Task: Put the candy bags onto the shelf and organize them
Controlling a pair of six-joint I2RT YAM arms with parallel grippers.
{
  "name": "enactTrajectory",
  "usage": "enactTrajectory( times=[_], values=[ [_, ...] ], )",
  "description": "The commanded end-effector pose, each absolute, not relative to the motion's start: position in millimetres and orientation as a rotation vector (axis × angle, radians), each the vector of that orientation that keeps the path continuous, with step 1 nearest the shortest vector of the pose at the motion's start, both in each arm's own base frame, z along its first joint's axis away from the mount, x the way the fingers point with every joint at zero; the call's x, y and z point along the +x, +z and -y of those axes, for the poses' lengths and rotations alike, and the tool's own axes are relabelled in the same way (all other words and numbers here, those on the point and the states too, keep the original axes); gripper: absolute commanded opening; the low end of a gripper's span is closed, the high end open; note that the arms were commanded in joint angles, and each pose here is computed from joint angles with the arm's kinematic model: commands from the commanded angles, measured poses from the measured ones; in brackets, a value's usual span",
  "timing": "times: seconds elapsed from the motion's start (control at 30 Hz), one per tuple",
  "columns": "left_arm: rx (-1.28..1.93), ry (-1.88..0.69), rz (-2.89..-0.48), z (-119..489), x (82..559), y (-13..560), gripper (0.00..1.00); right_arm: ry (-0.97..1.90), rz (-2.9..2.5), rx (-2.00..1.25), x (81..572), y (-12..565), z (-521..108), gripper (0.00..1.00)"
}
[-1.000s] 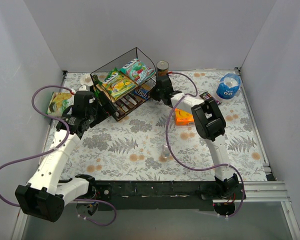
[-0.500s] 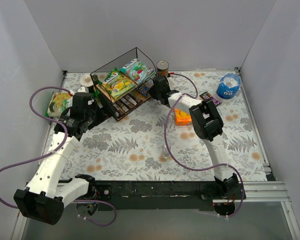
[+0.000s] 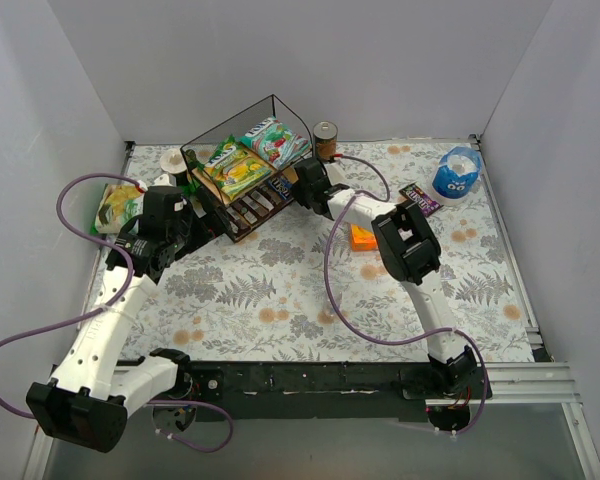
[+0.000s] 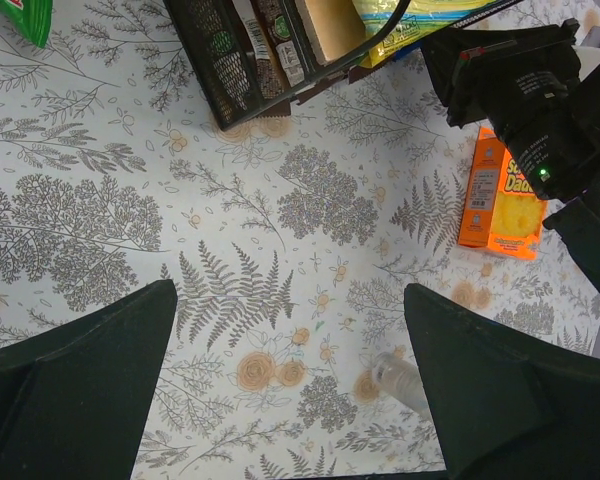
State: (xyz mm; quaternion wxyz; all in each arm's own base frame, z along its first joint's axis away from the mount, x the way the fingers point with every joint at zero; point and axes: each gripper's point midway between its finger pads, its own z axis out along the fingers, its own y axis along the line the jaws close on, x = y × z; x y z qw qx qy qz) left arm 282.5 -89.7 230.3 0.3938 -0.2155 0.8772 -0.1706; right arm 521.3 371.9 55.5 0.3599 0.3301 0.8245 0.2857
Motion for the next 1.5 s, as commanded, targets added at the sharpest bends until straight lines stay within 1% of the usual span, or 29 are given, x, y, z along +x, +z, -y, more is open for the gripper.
enactTrajectory(
  times=[0.0, 0.3, 0.4, 0.47, 0.5, 0.53, 0.57, 0.6, 0.67, 0.93, 1.03, 1.07, 1.1, 1.13, 1.17, 1.2, 1.23, 1.3, 1.37, 1.4, 1.47],
  values=[
    [-0.523, -0.44, -2.175, 88, 282, 249, 0.98, 0.712, -2.127, 0.865, 515, 63, -371, 0.01],
    [-0.522, -0.441, -2.169, 88, 281, 250, 0.98, 0.677, -2.131, 0.872, 502, 68, -359, 0.02],
    [-0.523, -0.441, -2.165, 88, 281, 251, 0.98, 0.674, -2.128, 0.835, 506, 75, -361, 0.12],
    [-0.525, -0.442, -2.165, 88, 281, 252, 0.98, 0.674, -2.132, 0.803, 506, 77, -362, 0.16],
    [-0.525, -0.442, -2.165, 88, 281, 252, 0.98, 0.697, -2.128, 0.787, 507, 80, -366, 0.25],
    [-0.524, -0.442, -2.163, 88, 281, 252, 0.98, 0.705, -2.131, 0.778, 507, 80, -367, 0.29],
    [-0.524, -0.44, -2.165, 87, 281, 252, 0.98, 0.721, -2.13, 0.766, 507, 82, -370, 0.37],
    [-0.522, -0.441, -2.164, 88, 280, 252, 0.98, 0.749, -2.13, 0.75, 506, 85, -374, 0.4],
    [-0.524, -0.443, -2.163, 87, 280, 252, 0.98, 0.754, -2.135, 0.742, 505, 86, -374, 0.44],
    [-0.526, -0.438, -2.16, 87, 279, 253, 0.98, 0.85, -2.066, 0.668, 505, 123, -380, 0.51],
    [-0.527, -0.437, -2.155, 86, 280, 254, 0.98, 0.839, -2.053, 0.643, 501, 135, -373, 0.58],
    [-0.523, -0.436, -2.154, 86, 280, 254, 0.98, 0.822, -2.065, 0.639, 498, 132, -368, 0.63],
    [-0.525, -0.434, -2.155, 86, 280, 253, 0.98, 0.814, -2.069, 0.633, 496, 134, -365, 0.65],
    [-0.526, -0.432, -2.156, 85, 280, 252, 0.98, 0.81, -2.062, 0.628, 495, 143, -358, 0.67],
    [-0.524, -0.431, -2.156, 85, 280, 252, 0.98, 0.807, -2.068, 0.623, 493, 146, -353, 0.72],
    [-0.525, -0.429, -2.157, 85, 280, 251, 0.98, 0.783, -2.102, 0.619, 486, 137, -345, 0.74],
    [-0.526, -0.427, -2.153, 85, 280, 251, 0.98, 0.779, -2.086, 0.607, 486, 151, -334, 0.76],
    [-0.523, -0.428, -2.152, 85, 281, 250, 0.98, 0.739, -2.129, 0.595, 477, 149, -318, 0.83],
    [-0.523, -0.431, -2.148, 85, 282, 248, 0.98, 0.709, -2.142, 0.551, 471, 156, -296, 0.87],
    [-0.521, -0.433, -2.154, 86, 282, 244, 0.98, 0.723, -2.161, 0.525, 467, 158, -291, 0.87],
    [-0.514, -0.448, -2.145, 89, 285, 243, 0.98, 0.694, -2.18, 0.526, 462, 160, -262, 0.88]
  ],
)
